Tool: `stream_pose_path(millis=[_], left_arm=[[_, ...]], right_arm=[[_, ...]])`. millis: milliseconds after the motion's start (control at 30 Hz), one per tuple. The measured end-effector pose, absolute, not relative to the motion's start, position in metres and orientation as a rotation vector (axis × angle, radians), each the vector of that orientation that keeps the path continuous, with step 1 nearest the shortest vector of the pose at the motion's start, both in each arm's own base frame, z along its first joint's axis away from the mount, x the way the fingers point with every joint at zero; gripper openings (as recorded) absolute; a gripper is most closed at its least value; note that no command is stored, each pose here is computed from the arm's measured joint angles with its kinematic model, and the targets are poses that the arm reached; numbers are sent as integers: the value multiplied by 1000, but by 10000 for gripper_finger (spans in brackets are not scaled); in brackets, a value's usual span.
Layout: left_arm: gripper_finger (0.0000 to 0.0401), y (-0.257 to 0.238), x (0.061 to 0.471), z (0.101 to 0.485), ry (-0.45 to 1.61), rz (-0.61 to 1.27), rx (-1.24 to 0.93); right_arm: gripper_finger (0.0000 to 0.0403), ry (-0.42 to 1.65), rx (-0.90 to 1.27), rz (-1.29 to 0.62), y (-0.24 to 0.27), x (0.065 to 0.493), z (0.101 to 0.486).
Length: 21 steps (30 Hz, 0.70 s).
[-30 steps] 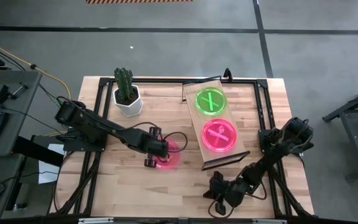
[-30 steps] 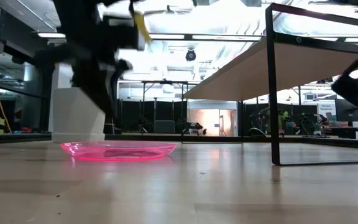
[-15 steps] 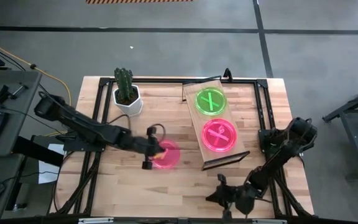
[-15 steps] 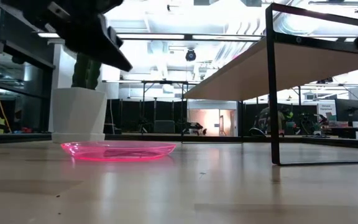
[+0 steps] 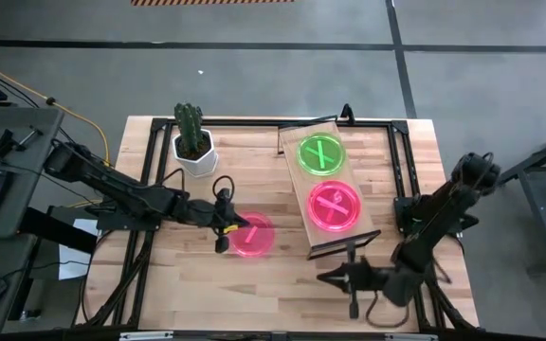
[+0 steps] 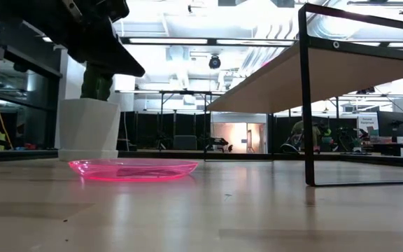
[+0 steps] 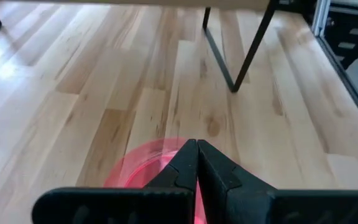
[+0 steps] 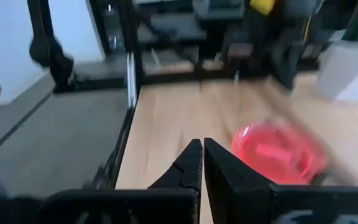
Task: Place and stack plates onto a shelf
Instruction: Stack the pink plate on top of the other pink plate on the shelf
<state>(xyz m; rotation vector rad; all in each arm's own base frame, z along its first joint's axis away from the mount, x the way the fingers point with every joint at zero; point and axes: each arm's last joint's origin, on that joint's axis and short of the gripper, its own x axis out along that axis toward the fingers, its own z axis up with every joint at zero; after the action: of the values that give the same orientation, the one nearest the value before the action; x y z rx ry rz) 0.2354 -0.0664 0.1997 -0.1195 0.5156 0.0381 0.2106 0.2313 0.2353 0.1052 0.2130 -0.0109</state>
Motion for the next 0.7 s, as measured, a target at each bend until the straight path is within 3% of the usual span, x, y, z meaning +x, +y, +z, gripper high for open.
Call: stream_pose_path(millis=[200,367,700], left_arm=[[0,-63,236,199,519,49,-122],[3,-62,237,197,530,71,-139],[70,-57,239,182,601,212,-162]], right_arm=[[0,129,74,-27,211,204,271],[0,128,49,-45,206,208,273],[0,158,56,-39,206,215,264]])
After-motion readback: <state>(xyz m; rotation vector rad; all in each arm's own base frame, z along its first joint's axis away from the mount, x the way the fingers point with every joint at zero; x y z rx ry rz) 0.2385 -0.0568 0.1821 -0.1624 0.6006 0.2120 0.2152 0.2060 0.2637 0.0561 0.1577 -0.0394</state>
